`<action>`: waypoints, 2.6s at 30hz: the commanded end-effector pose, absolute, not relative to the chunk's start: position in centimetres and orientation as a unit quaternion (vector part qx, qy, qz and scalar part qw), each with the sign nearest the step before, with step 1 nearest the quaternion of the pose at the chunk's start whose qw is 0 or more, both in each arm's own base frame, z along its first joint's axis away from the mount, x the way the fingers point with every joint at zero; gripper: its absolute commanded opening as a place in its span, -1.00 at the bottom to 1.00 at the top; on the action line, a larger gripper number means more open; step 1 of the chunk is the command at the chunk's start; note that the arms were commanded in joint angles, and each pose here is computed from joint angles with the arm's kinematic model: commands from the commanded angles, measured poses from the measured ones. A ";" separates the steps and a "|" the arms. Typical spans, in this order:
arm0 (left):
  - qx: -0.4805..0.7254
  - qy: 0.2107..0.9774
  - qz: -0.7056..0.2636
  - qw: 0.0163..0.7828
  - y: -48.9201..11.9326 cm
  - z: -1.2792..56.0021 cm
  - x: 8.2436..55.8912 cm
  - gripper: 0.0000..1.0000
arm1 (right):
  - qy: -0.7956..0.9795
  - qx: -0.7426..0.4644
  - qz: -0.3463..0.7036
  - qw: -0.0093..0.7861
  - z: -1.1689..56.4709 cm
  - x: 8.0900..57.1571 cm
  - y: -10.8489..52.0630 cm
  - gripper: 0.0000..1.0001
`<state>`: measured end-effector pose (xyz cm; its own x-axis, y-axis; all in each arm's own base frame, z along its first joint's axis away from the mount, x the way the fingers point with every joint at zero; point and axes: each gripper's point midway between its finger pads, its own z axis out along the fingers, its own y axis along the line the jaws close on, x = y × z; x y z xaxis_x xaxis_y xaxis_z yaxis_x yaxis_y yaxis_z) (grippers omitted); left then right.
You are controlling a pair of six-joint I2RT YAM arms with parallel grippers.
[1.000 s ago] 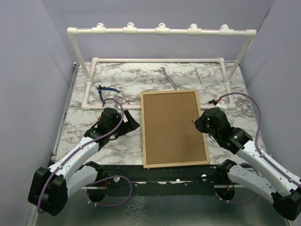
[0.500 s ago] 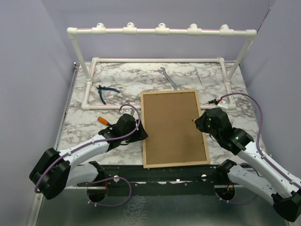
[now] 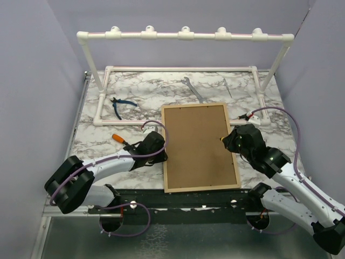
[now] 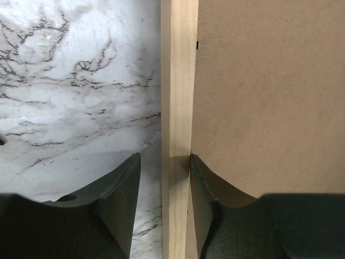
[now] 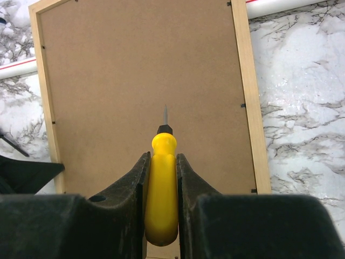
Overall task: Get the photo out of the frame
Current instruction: Adjust the photo frame at the center of the board, then adjust the screwdriver.
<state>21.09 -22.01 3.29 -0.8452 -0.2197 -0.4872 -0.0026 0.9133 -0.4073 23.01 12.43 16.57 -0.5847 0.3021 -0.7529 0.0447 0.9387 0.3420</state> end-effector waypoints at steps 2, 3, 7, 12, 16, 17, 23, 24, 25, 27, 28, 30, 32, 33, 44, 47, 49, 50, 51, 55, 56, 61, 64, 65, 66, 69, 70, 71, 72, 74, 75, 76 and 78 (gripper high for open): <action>-0.081 0.931 -0.175 0.309 -21.8 4.1 23.3 -0.25 | 0.874 0.090 0.150 0.453 16.8 22.9 12.5 -0.99; -0.083 0.931 -0.167 0.313 -21.5 4.1 23.6 -0.33 | 0.873 0.090 0.149 0.455 17.0 23.0 12.4 -0.99; -0.102 0.931 -0.149 0.316 -20.1 4.2 25.1 -0.46 | 0.873 0.088 0.148 0.457 17.0 22.9 12.3 -0.99; -0.119 0.928 -0.144 0.322 -18.4 4.9 27.5 -0.48 | 0.875 0.085 0.144 0.455 16.9 22.9 12.3 -0.99; -0.135 0.928 -0.144 0.316 -17.1 4.8 28.8 -0.52 | 0.875 0.085 0.144 0.454 16.9 22.9 12.3 -0.99; -0.135 0.928 -0.144 0.317 -17.1 4.9 29.0 -0.53 | 0.876 0.085 0.143 0.454 16.9 22.9 12.3 -0.99; -0.133 0.929 -0.138 0.318 -16.5 5.0 29.5 -0.47 | 0.880 0.071 0.151 0.444 16.7 23.0 13.1 -0.99; -0.131 0.929 -0.141 0.316 -16.5 5.3 29.4 -0.41 | 0.882 0.064 0.154 0.440 16.6 23.0 13.3 -0.99; -0.130 0.929 -0.145 0.316 -16.6 5.8 29.3 -0.35 | 0.884 0.056 0.157 0.436 16.6 23.0 13.6 -0.99; -0.123 0.923 -0.170 0.323 -17.2 7.5 29.2 -0.20 | 0.890 0.042 0.159 0.425 16.5 22.9 14.2 -0.99; -0.119 0.918 -0.186 0.329 -17.6 8.5 29.0 -0.15 | 0.894 0.041 0.155 0.418 16.5 22.9 14.2 -0.99; -0.112 0.906 -0.225 0.340 -18.6 10.7 28.5 -0.05 | 0.902 0.051 0.142 0.406 16.5 23.1 14.1 -0.99; -0.098 0.895 -0.260 0.350 -20.0 12.8 27.9 0.00 | 0.908 0.062 0.136 0.392 16.6 23.4 14.3 -0.99; -0.076 0.887 -0.280 0.360 -21.3 14.0 27.4 0.07 | 0.911 0.060 0.140 0.383 16.6 23.4 14.8 -0.98; 0.186 0.783 -0.356 0.475 -30.6 19.3 22.6 0.32 | 0.923 -0.114 0.271 0.249 17.3 21.1 22.5 -0.99; 0.243 0.758 -0.346 0.497 -32.5 19.7 21.8 0.34 | 0.914 -0.137 0.294 0.246 18.3 20.7 23.3 -0.97; 0.282 0.749 -0.336 0.497 -33.6 19.2 21.1 0.31 | 0.906 -0.148 0.308 0.251 19.3 20.5 23.7 -0.95; 0.314 0.739 -0.334 0.494 -34.3 18.8 20.5 0.25 | 0.903 -0.154 0.314 0.251 19.6 20.4 23.8 -0.94; 0.345 0.727 -0.327 0.495 -34.8 18.6 20.1 0.18 | 0.900 -0.160 0.320 0.250 19.9 20.3 24.0 -0.94; 0.367 0.722 -0.300 0.504 -35.6 18.0 20.2 -0.07 | 0.894 -0.182 0.334 0.235 20.5 19.7 24.5 -0.93; 0.369 0.721 -0.296 0.507 -35.8 18.0 20.4 -0.11 | 0.894 -0.186 0.335 0.231 20.4 19.5 24.5 -0.93; 0.365 0.721 -0.274 0.521 -35.9 18.1 21.3 -0.32 | 0.887 -0.201 0.351 0.221 20.6 19.0 25.0 -0.90; 0.364 0.719 -0.276 0.524 -36.1 18.1 21.4 -0.39 | 0.879 -0.209 0.366 0.223 20.9 18.6 25.3 -0.79; 0.364 0.717 -0.279 0.524 -36.2 18.2 21.4 -0.43 | 0.876 -0.210 0.370 0.225 20.9 18.6 25.4 -0.74; 0.366 0.715 -0.284 0.524 -36.4 18.2 21.3 -0.54 | 0.874 -0.211 0.373 0.228 20.9 18.6 25.4 -0.70; 0.366 0.713 -0.291 0.522 -36.8 18.4 21.2 -0.93 | 0.869 -0.213 0.378 0.236 20.7 18.5 25.5 -0.61; 0.362 0.716 -0.293 0.521 -36.8 18.3 21.2 -1.00 | 0.869 -0.211 0.377 0.242 20.7 18.6 25.4 -0.51; 0.355 0.718 -0.296 0.521 -36.8 18.3 21.2 -1.00 | 0.868 -0.206 0.375 0.253 20.8 18.8 25.2 -0.39; 0.346 0.719 -0.302 0.521 -36.8 18.5 21.2 -1.00 | 0.864 -0.201 0.375 0.270 21.0 19.1 25.1 -0.25; 0.323 0.719 -0.323 0.524 -36.9 18.8 21.0 -1.00 | 0.854 -0.189 0.376 0.306 21.4 19.6 24.8 0.03; 0.306 0.718 -0.338 0.527 -37.0 19.1 20.9 -1.00 | 0.844 -0.188 0.382 0.326 21.7 19.8 24.8 0.15; 0.287 0.716 -0.353 0.529 -37.0 19.4 20.9 -1.00 | 0.834 -0.186 0.389 0.345 22.2 19.9 24.7 0.20; 0.248 0.710 -0.388 0.533 -37.1 20.2 20.8 -1.00 | 0.814 -0.172 0.401 0.384 23.3 20.2 24.5 0.21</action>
<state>19.69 -36.62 16.67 -0.2695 0.1960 -0.9428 0.8249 0.5521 -0.1211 20.42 23.67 20.45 -0.7313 -0.0750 -0.6779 -0.5286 0.6905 0.4938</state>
